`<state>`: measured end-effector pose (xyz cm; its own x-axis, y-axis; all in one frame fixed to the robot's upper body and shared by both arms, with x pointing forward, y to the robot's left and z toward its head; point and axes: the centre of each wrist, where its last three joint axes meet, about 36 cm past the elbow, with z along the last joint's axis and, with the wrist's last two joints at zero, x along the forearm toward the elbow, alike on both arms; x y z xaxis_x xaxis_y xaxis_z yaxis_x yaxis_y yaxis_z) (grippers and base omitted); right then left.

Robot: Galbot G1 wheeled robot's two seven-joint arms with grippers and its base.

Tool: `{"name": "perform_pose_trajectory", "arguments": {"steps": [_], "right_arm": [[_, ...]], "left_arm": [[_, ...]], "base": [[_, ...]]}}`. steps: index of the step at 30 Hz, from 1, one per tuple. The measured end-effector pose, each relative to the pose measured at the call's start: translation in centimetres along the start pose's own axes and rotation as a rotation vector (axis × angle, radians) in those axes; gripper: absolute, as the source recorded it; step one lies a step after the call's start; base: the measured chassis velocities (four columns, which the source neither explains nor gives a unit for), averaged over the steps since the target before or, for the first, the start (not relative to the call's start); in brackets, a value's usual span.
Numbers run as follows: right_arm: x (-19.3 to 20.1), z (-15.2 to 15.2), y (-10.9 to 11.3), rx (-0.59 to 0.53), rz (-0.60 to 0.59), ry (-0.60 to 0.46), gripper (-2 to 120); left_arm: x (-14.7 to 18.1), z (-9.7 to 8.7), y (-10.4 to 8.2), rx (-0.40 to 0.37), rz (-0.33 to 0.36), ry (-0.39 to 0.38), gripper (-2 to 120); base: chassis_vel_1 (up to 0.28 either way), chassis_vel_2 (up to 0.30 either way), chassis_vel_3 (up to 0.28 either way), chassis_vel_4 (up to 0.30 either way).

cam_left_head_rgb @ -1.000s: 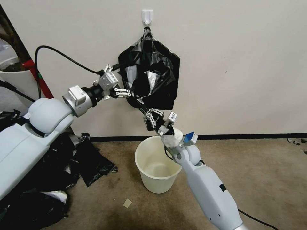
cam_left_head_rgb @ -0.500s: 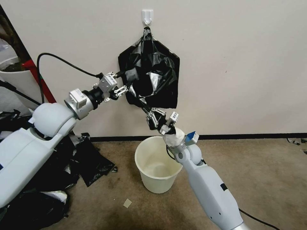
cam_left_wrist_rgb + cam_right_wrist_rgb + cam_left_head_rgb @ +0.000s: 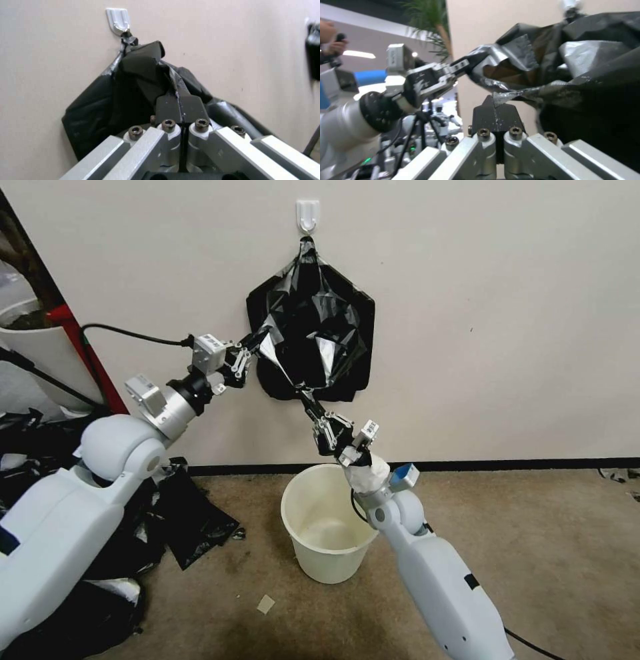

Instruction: Place a trash bag onto the trash bin.

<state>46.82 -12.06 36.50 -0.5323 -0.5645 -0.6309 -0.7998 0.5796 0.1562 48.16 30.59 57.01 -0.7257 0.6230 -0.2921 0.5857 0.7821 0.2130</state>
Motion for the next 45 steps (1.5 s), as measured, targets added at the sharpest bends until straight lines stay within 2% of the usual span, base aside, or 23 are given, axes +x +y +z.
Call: {"name": "perform_pose_trajectory", "arguments": {"steps": [2, 4, 5, 6, 8, 9, 12, 13, 15, 17, 18, 22, 23, 26, 31, 33, 34, 37, 39, 43, 45], "right_arm": [[0.3, -0.4, 0.4, 0.000, 0.015, -0.004, 5], [0.6, -2.3, 1.3, 0.012, 0.024, -0.029, 17], [0.6, -2.3, 1.3, 0.012, 0.024, -0.029, 17], [0.6, -3.9, 1.5, 0.023, 0.019, -0.047, 23], [0.0, -6.5, 1.5, 0.038, 0.033, -0.066, 33], [0.0, -6.5, 1.5, 0.038, 0.033, -0.066, 33], [-2.2, -9.7, 0.0, 0.101, 0.106, -0.034, 46], [-2.2, -9.7, 0.0, 0.101, 0.106, -0.034, 46], [-3.7, -10.9, -1.1, 0.175, 0.145, 0.025, 55], [-5.5, -12.0, -2.6, 0.257, 0.151, 0.133, 65], [-5.5, -12.0, -2.6, 0.257, 0.151, 0.133, 65], [-8.8, -13.9, -4.6, 0.356, 0.132, 0.401, 85], [-8.8, -13.9, -4.6, 0.356, 0.132, 0.401, 85], [-10.5, -15.3, -5.2, 0.409, 0.092, 0.509, 97], [-11.8, -16.1, -5.7, 0.498, 0.065, 0.577, 100], [-12.3, -16.4, -6.2, 0.589, 0.067, 0.608, 100], [-12.3, -16.4, -6.2, 0.589, 0.067, 0.608, 100], [-12.5, -16.6, -6.9, 0.728, 0.073, 0.638, 100], [-12.5, -16.6, -7.2, 0.767, 0.068, 0.647, 100], [-12.4, -16.8, -7.7, 0.841, 0.034, 0.677, 95], [-12.3, -16.8, -8.0, 0.876, 0.008, 0.698, 88]], "left_arm": [[0.0, 0.4, 0.0, 0.012, 0.002, -0.009, 0], [0.0, 1.3, 0.0, 0.030, 0.003, -0.026, 0], [0.0, 1.3, 0.0, 0.030, 0.003, -0.026, 0], [-0.1, 1.9, -0.1, 0.041, 0.001, -0.031, 0], [-0.2, 2.4, -0.1, 0.053, 0.000, -0.036, 0], [-0.2, 2.4, -0.1, 0.053, 0.000, -0.036, 0], [-0.3, 2.7, -0.1, 0.057, 0.009, -0.037, 0], [-0.3, 2.7, -0.1, 0.057, 0.009, -0.037, 0], [-0.3, 2.8, -0.1, 0.055, 0.015, -0.034, 0], [-0.2, 3.1, -0.3, 0.054, 0.023, -0.028, 0], [-0.2, 3.1, -0.3, 0.054, 0.023, -0.028, 0], [-0.2, 3.7, -0.7, 0.053, 0.033, -0.020, 0], [-0.2, 3.7, -0.7, 0.053, 0.033, -0.020, 0], [-0.2, 3.9, -0.8, 0.053, 0.037, -0.019, 0], [-0.3, 3.9, -0.9, 0.056, 0.035, -0.023, 0], [-0.3, 3.8, -1.0, 0.056, 0.035, -0.027, 0], [-0.3, 3.8, -1.0, 0.056, 0.035, -0.027, 0], [-0.3, 3.8, -1.0, 0.058, 0.033, -0.031, 0], [-0.3, 3.8, -1.0, 0.058, 0.032, -0.031, 0], [-0.3, 3.9, -1.0, 0.060, 0.032, -0.031, 0], [-0.3, 3.9, -1.1, 0.060, 0.032, -0.031, 0]], "base": [[0.000, 0.000, 0.000, 0.000], [0.000, 0.000, 0.000, 0.000], [0.000, 0.000, 0.000, 0.000], [0.000, 0.000, 0.000, 0.000], [0.000, 0.000, 0.000, 0.000], [0.000, 0.000, 0.000, 0.000], [0.000, 0.000, 0.000, 0.000], [0.000, 0.000, 0.000, 0.000], [0.000, 0.000, 0.000, 0.000], [0.000, 0.000, 0.000, 0.000], [0.000, 0.000, 0.000, 0.000], [0.000, 0.000, 0.000, 0.000], [0.000, 0.000, 0.000, 0.000], [0.000, 0.000, 0.000, 0.000], [0.000, 0.000, 0.000, 0.000], [0.000, 0.000, 0.000, 0.000], [0.000, 0.000, 0.000, 0.000], [0.000, 0.000, 0.000, 0.000], [0.000, 0.000, 0.000, 0.000], [0.000, 0.000, 0.000, 0.000], [0.000, 0.000, 0.000, 0.000]]}}
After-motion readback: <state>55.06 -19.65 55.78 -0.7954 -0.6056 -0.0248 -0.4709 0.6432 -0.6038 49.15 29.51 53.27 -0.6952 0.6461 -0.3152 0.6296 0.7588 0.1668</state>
